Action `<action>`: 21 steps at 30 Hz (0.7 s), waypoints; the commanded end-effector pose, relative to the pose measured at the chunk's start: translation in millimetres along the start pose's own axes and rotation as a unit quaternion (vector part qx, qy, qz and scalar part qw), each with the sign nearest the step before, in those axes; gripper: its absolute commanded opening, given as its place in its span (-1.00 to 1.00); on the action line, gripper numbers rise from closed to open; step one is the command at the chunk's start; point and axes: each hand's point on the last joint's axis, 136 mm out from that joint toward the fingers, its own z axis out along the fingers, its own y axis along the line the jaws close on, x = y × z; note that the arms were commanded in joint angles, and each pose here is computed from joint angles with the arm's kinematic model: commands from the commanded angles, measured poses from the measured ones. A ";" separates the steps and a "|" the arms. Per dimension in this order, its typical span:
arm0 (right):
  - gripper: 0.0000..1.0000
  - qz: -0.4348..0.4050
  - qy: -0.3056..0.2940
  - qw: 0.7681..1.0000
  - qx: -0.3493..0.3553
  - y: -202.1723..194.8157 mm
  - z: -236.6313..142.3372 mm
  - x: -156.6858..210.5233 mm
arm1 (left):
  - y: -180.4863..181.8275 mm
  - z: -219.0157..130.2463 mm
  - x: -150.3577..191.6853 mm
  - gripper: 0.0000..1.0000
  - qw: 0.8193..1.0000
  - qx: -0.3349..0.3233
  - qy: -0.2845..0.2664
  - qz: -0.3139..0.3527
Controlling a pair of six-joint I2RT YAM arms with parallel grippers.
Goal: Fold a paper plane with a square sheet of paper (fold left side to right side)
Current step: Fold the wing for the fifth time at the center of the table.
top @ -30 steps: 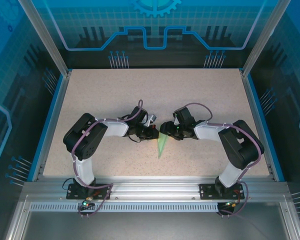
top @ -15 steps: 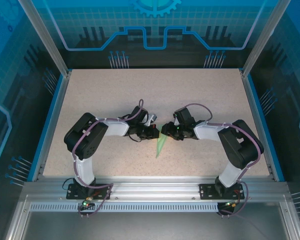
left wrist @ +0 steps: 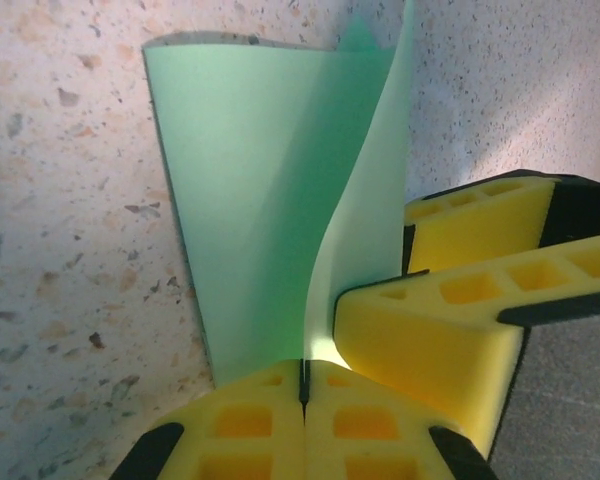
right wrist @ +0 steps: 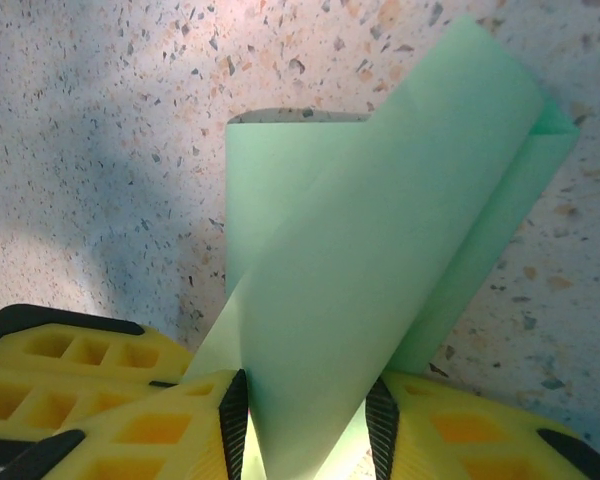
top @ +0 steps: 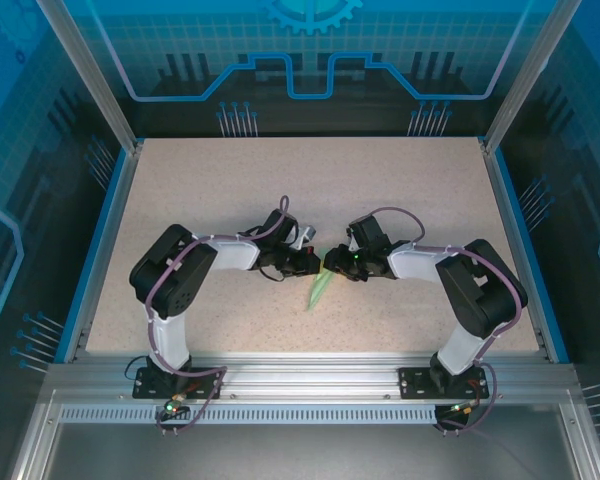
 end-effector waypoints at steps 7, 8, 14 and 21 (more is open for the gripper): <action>-0.21 -0.001 0.013 1.000 0.004 -10.1 0.3 3.4 | 10.2 10.8 0.4 -0.89 1.000 -0.004 0.021 -0.003; -0.21 -0.006 0.010 1.000 -0.005 -5.9 -1.6 2.1 | 11.2 11.6 0.7 -0.89 1.000 -0.006 0.023 -0.004; -0.15 -0.023 -0.013 0.999 -0.020 4.7 -20.1 -7.4 | 17.8 15.7 3.0 -0.88 0.999 -0.016 0.034 -0.013; -0.08 -0.003 -0.035 0.999 -0.006 -12.1 -45.7 -8.7 | 19.4 17.6 3.8 -0.88 0.999 -0.017 0.038 -0.017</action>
